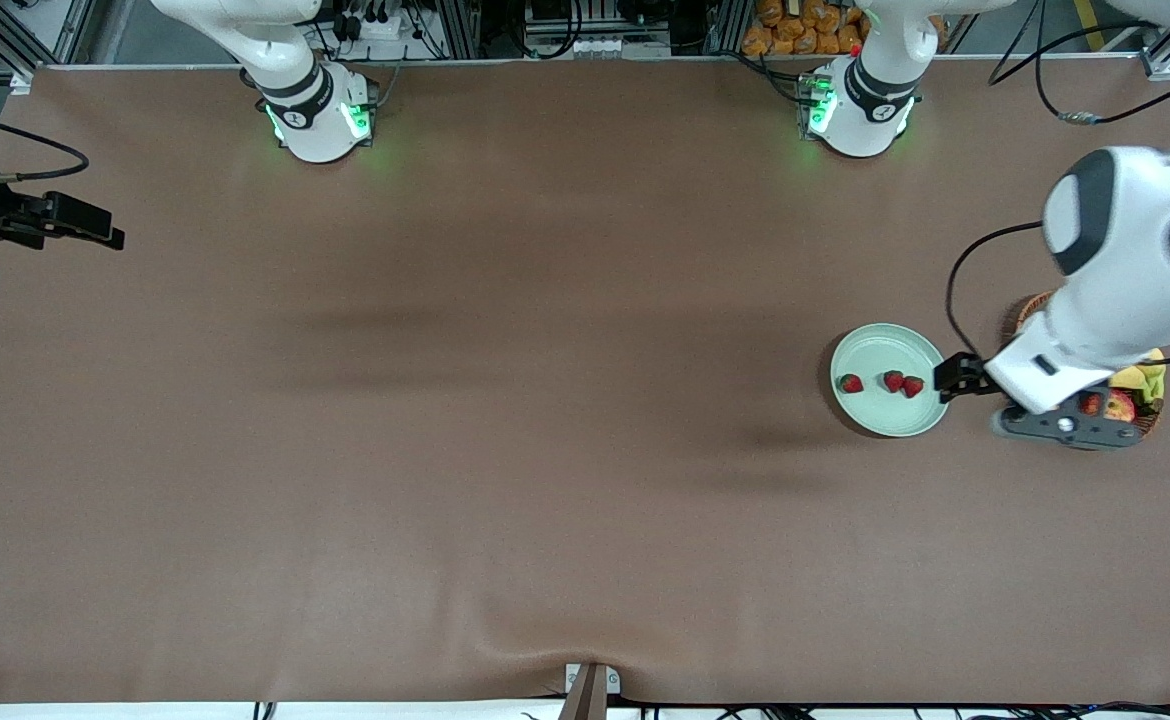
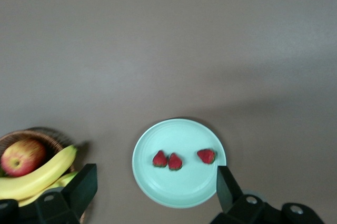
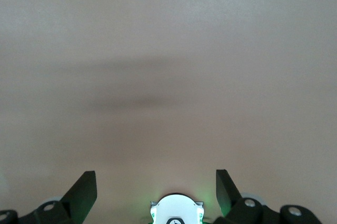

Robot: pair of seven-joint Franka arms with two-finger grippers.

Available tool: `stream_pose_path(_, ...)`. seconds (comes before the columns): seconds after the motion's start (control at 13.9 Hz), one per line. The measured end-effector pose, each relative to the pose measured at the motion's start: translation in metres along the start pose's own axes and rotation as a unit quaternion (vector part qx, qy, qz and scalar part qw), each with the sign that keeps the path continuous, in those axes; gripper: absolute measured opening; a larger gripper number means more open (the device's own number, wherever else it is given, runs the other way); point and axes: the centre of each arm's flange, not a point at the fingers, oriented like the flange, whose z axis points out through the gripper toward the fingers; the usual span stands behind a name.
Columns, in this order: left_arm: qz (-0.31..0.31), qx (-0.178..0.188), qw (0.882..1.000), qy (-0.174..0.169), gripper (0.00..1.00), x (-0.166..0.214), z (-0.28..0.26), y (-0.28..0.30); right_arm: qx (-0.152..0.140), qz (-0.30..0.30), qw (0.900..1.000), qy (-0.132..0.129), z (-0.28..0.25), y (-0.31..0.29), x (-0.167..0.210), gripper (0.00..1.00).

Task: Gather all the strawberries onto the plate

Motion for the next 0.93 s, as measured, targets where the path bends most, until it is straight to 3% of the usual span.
stream_pose_path(0.43, -0.024, -0.015, 0.999, 0.015, 1.0, -0.025, -0.103, -0.023, 0.0, 0.001, 1.0, 0.0, 0.0, 0.001, 0.0, 1.0)
stream_pose_path(0.93, -0.038, -0.021, 0.999, 0.01, 1.0, -0.042, -0.144, -0.033, 0.0, 0.001, 1.0, 0.0, 0.0, 0.001, 0.0, 1.0)
